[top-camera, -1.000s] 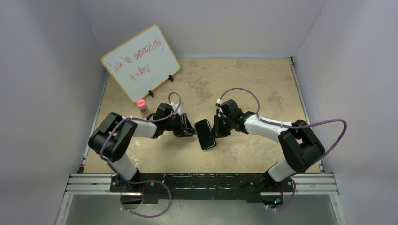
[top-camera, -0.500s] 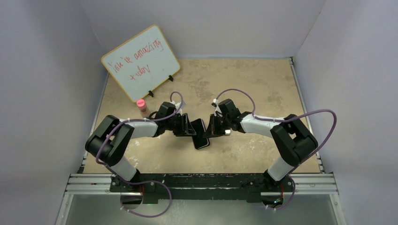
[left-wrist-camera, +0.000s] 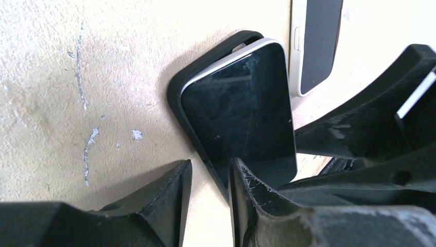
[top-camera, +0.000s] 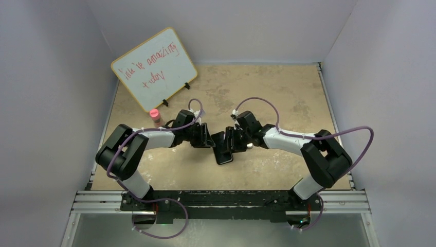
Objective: Put the phone into the phone case
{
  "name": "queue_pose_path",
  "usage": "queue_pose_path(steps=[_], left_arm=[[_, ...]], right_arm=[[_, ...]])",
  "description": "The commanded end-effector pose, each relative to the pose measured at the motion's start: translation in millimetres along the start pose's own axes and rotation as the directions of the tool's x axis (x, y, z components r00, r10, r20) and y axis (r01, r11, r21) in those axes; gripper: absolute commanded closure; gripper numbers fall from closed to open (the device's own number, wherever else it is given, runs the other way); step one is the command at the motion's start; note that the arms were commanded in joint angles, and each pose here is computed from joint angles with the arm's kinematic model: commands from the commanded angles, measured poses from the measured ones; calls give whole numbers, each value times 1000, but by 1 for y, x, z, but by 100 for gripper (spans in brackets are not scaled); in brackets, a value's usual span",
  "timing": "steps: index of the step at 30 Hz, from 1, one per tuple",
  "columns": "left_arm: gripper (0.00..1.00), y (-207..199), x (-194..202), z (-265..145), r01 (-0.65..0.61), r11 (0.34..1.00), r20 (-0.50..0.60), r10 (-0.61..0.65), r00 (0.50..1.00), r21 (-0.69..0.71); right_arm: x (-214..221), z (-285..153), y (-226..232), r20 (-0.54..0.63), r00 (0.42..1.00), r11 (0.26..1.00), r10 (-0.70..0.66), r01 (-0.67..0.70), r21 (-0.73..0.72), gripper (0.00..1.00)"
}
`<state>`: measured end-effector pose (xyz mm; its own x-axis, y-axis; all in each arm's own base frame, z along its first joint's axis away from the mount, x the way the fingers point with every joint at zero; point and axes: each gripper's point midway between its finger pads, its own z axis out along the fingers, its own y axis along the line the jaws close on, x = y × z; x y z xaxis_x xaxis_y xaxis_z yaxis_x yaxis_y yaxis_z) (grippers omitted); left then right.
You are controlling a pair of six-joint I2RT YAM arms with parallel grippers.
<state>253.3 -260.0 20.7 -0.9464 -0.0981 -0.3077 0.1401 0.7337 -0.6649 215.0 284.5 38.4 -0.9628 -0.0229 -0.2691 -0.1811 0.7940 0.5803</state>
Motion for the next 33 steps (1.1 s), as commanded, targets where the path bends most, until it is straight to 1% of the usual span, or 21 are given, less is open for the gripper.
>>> queue_pose_path(steps=[1,7,10,13,15,17,26,33], left_arm=[[65,35,11,3,-16,989,-23,13,1000,-145],[66,33,8,0,-19,988,-19,16,1000,-150],[66,29,6,-1,-18,990,-14,16,1000,-140],[66,17,2,-1,-15,996,4,16,1000,-87],[66,8,2,-1,-5,999,12,5,1000,-31],[66,6,2,0,3,1000,12,-3,1000,-17],[62,11,3,3,10,999,8,-10,1000,-35],[67,21,9,4,16,998,-6,-17,1000,-67]], right_arm=[[-12,-16,2,54,998,999,-26,23,45,46],[-21,-24,5,92,995,998,-34,29,57,35],[-24,-26,5,105,994,998,-37,30,62,33],[-27,-27,7,124,991,997,-46,39,61,32],[-31,-26,8,134,989,997,-57,50,58,28],[-33,-24,8,138,988,997,-63,55,56,25],[-46,-5,7,169,983,997,-69,62,50,12],[-46,10,9,148,988,999,-49,46,24,8]])
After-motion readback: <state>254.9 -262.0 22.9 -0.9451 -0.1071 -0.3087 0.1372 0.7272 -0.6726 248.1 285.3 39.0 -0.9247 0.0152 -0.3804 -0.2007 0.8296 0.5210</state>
